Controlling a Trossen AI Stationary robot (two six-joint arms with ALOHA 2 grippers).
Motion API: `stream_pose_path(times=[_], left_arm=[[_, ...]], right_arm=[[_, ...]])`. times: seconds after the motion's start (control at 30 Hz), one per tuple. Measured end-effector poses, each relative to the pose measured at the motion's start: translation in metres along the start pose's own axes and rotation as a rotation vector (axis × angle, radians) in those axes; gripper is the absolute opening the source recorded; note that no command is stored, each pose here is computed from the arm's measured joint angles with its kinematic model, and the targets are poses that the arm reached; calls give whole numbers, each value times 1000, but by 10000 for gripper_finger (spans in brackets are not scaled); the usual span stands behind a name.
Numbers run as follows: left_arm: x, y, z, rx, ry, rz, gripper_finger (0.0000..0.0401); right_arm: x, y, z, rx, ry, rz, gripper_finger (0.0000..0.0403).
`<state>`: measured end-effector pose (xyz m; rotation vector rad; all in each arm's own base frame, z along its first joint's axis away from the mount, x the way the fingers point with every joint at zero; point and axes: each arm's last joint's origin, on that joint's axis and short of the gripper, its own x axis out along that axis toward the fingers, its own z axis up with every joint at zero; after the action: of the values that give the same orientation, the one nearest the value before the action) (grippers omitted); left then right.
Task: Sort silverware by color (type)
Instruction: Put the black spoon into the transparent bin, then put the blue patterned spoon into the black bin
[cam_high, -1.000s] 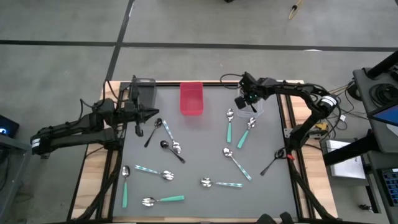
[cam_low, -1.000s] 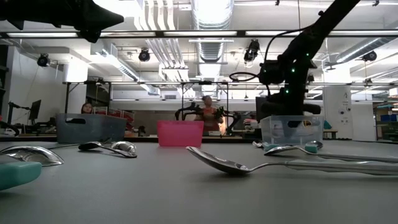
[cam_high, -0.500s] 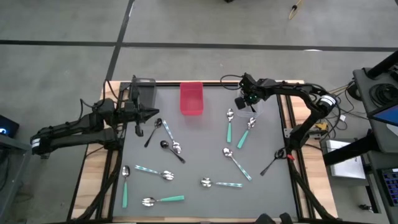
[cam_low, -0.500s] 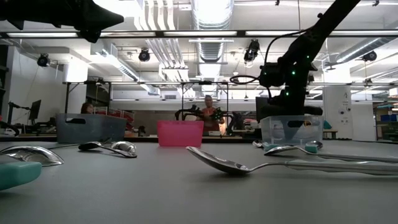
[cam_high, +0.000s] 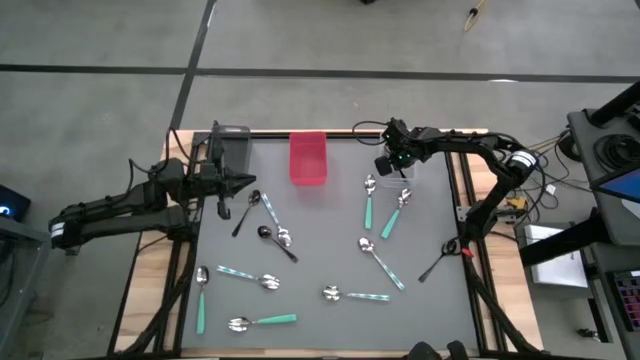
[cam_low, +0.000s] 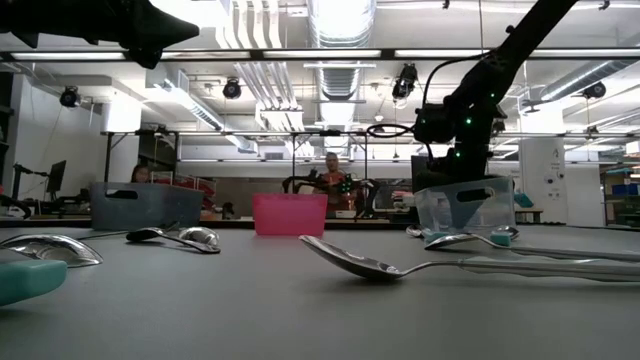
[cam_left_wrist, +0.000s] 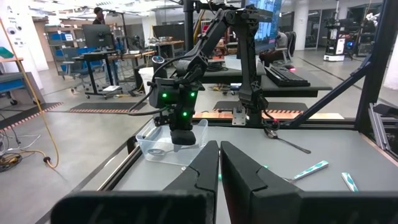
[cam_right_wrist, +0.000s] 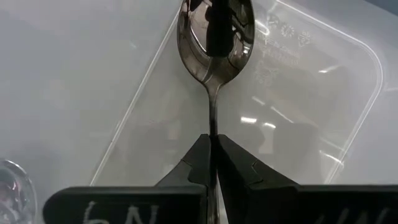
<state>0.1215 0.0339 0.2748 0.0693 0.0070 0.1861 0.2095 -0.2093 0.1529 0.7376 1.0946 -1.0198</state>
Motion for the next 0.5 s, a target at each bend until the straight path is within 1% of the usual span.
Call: stream_pose_path(times=[0.13, 0.5], left_arm=[[0, 0, 0, 0, 0, 0, 0], [0, 0, 0, 0, 0, 0, 0]], right_arm=[[0, 0, 0, -1, 0, -1, 22], [0, 0, 0, -3, 1, -6, 75]])
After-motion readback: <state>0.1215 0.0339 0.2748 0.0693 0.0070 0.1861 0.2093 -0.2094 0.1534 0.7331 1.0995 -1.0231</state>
